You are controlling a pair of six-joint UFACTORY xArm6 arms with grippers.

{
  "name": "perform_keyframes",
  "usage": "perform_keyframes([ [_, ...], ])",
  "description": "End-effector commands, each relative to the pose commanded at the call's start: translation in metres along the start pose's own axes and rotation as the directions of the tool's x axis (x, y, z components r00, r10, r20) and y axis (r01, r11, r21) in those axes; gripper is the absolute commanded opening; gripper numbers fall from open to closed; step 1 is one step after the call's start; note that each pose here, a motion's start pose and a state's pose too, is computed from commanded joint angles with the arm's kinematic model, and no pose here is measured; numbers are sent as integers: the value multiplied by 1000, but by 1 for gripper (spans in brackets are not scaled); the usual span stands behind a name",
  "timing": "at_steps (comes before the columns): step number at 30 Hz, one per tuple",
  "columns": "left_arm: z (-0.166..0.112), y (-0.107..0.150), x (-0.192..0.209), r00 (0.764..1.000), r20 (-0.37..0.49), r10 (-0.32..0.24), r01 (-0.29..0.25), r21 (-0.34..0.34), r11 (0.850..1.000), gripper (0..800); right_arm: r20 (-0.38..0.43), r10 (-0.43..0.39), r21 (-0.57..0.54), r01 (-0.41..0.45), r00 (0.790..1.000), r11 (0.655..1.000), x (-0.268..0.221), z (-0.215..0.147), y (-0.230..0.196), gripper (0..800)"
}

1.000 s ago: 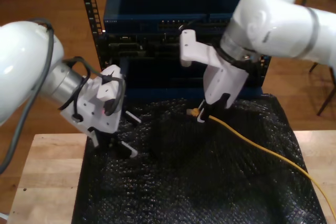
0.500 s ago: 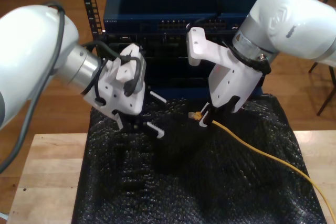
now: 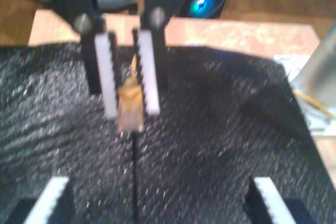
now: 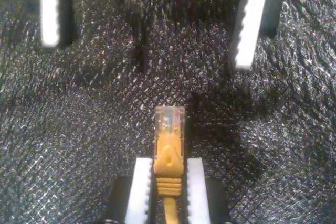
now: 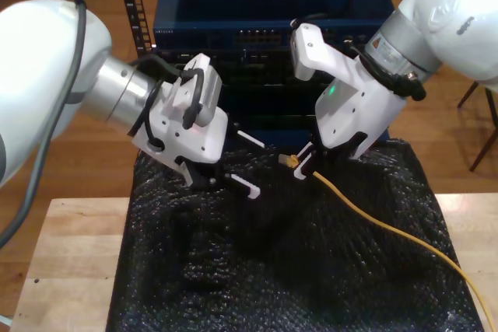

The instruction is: Grab the cable and plug it in

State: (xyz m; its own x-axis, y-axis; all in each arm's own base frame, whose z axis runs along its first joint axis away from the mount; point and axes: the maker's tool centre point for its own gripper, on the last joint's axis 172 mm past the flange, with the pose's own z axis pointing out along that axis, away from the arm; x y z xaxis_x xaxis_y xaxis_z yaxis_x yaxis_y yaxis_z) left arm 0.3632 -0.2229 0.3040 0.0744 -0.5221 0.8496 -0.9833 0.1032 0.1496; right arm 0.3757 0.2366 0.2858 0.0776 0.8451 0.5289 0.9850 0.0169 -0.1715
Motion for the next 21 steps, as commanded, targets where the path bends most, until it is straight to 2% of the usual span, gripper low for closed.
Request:
perform_keyframes([
  [15,1,0,11,999,-45,-4,5,1,1000,643,-14,-15,1,15,1000,1000,7,-1,-3,6],
  [21,1,0,12,999,-49,14,-14,0,1000,578,-21,-13,4,13,1000,1000,9,0,-4,6],
])
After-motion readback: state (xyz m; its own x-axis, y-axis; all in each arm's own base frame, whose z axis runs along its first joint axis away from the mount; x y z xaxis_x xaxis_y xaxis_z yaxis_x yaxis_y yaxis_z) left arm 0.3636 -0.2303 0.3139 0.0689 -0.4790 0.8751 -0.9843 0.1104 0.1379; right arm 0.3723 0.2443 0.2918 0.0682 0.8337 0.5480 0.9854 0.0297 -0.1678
